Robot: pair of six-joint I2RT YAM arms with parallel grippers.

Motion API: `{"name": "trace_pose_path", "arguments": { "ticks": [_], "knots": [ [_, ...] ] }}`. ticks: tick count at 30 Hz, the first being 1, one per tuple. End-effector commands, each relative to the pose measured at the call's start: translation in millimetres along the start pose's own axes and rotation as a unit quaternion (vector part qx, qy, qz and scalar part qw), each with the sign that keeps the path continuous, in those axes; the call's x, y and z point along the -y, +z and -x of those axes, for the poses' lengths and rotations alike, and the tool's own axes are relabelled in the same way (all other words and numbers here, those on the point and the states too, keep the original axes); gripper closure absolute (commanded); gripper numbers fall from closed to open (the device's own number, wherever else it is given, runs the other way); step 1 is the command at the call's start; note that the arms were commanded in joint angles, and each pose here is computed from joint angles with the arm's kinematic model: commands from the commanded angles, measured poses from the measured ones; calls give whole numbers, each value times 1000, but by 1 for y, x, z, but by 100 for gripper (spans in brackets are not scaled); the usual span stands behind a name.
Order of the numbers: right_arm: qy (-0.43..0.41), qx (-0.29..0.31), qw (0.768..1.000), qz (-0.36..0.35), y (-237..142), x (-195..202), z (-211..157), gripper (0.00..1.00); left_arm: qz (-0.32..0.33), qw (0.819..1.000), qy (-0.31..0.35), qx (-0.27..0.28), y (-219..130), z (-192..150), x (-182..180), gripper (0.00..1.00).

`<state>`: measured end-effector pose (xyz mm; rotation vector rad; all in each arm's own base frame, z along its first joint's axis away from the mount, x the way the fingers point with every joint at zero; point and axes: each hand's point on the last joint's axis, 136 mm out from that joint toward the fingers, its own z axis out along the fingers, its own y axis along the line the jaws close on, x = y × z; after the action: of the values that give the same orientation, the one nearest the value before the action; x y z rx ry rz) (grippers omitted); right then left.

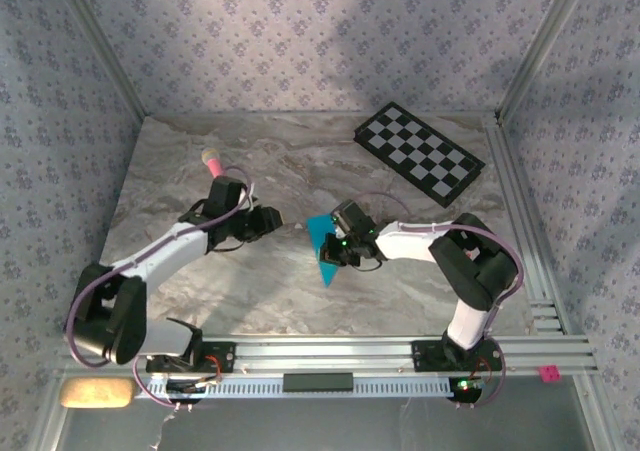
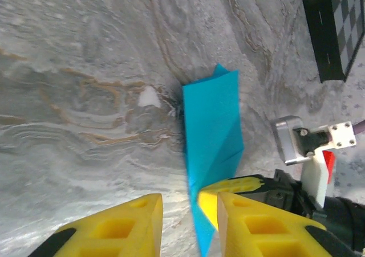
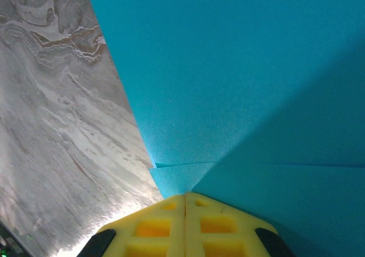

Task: Fold a paper plane with a square sheet of paper (pick it up from the middle)
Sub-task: Turn over the paper at the center of the table.

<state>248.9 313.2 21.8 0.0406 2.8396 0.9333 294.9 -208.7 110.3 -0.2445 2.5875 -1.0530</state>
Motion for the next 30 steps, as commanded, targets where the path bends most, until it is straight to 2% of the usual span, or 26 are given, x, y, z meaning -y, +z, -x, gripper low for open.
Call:
{"name": "trace_pose_path", "arguments": {
  "ticks": [1, 7, 12, 22, 26, 30],
  "knots": [
    [62, 4, 998, -28, 12, 9, -9, 93, -53, 998, -3, -27, 13, 3, 29, 76],
    [94, 33, 994, -35, 11, 8, -9, 95, -22, 998, -25, -58, 46, 2, 24, 88],
    [110, 34, 993, -16, 14, 4, -9, 97, -48, 995, -41, -72, 72, 2, 30, 88],
    [132, 40, 990, 14, 20, -4, -8, 98, -29, 994, -47, -92, 111, -7, 25, 90],
    [130, 43, 990, 22, 20, -8, -7, 98, 1, 994, -50, -95, 119, -9, 9, 91],
    [116, 49, 992, 32, 15, -16, -5, 97, 50, 993, -51, -97, 123, -18, -18, 95]
  ]
}}
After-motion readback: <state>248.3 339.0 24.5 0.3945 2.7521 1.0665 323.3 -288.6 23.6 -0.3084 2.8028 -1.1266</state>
